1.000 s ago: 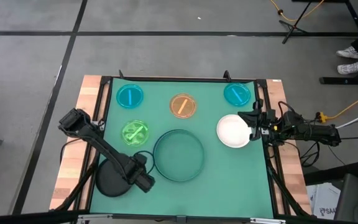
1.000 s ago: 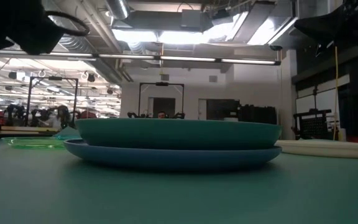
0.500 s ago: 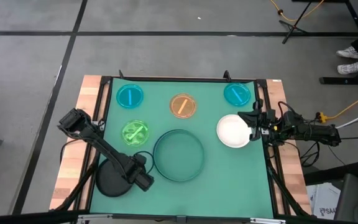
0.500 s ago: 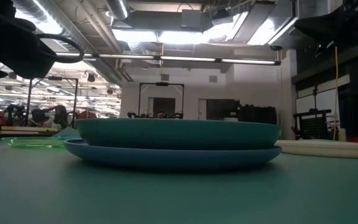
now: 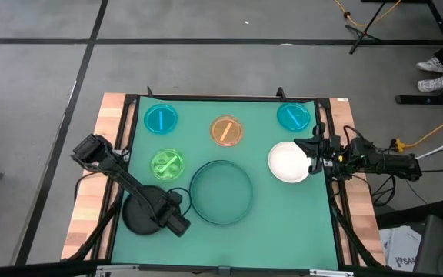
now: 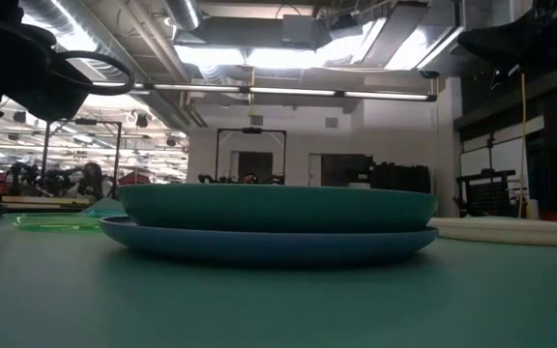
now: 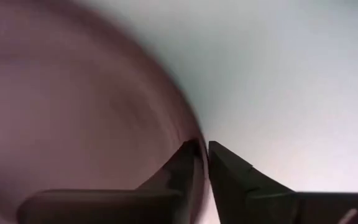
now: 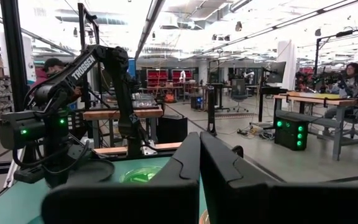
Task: Stack plastic plates
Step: Stack the black plate on top of the green plate
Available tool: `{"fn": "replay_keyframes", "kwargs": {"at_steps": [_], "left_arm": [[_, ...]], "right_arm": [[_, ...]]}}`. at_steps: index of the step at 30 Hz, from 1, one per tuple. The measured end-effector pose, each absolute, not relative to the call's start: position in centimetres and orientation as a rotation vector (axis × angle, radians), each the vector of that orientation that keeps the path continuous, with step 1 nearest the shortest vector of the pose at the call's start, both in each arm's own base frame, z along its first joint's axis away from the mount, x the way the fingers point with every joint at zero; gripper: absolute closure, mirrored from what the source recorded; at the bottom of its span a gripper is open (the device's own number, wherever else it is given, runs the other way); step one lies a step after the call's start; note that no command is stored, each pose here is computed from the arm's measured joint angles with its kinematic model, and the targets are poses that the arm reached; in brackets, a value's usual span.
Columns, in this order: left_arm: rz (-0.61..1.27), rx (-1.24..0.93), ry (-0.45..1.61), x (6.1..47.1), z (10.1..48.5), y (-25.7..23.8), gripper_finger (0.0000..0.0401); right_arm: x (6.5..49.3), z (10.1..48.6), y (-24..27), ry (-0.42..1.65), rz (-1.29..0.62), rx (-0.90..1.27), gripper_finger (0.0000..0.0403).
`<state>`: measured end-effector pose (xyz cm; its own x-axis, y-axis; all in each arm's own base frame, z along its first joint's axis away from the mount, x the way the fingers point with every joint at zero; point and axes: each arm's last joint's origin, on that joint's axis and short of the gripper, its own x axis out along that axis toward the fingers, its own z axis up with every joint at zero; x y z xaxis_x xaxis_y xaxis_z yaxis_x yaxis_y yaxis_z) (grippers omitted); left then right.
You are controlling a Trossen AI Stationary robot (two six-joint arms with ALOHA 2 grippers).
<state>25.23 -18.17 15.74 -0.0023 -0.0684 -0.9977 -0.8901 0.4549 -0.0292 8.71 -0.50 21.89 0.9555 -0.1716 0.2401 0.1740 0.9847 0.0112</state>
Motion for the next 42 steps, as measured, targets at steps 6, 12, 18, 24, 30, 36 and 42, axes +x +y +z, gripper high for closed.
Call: {"fn": "replay_keyframes", "kwargs": {"at_steps": [6,12,18,24,30,36,42], "left_arm": [[0.796,-0.894,1.438,25.2,15.8,-18.3,0.0387],[0.770,-0.882,1.465,25.1,15.8,-18.4,0.0389],[0.741,-0.865,1.493,24.7,15.8,-18.8,0.0390],[0.764,-0.816,1.502,24.7,17.1,-19.0,0.0392],[0.778,-0.721,1.445,25.4,20.2,-19.2,0.0392],[0.721,-0.634,1.304,26.6,23.0,-19.4,0.0392],[0.663,-0.575,1.194,28.0,25.0,-18.9,0.0392]], "right_arm": [[8.7,21.8,-0.5,-0.236,-0.176,-0.011,0.0402],[8.7,21.8,-0.5,-0.235,-0.176,-0.011,0.0402],[8.7,21.8,-0.5,-0.236,-0.176,-0.011,0.0402],[8.7,21.8,-0.5,-0.235,-0.175,-0.011,0.0402],[8.7,21.8,-0.5,-0.235,-0.176,-0.011,0.0402],[8.7,21.8,-0.5,-0.235,-0.176,-0.011,0.0402],[8.7,21.8,-0.5,-0.235,-0.176,-0.011,0.0402]]}}
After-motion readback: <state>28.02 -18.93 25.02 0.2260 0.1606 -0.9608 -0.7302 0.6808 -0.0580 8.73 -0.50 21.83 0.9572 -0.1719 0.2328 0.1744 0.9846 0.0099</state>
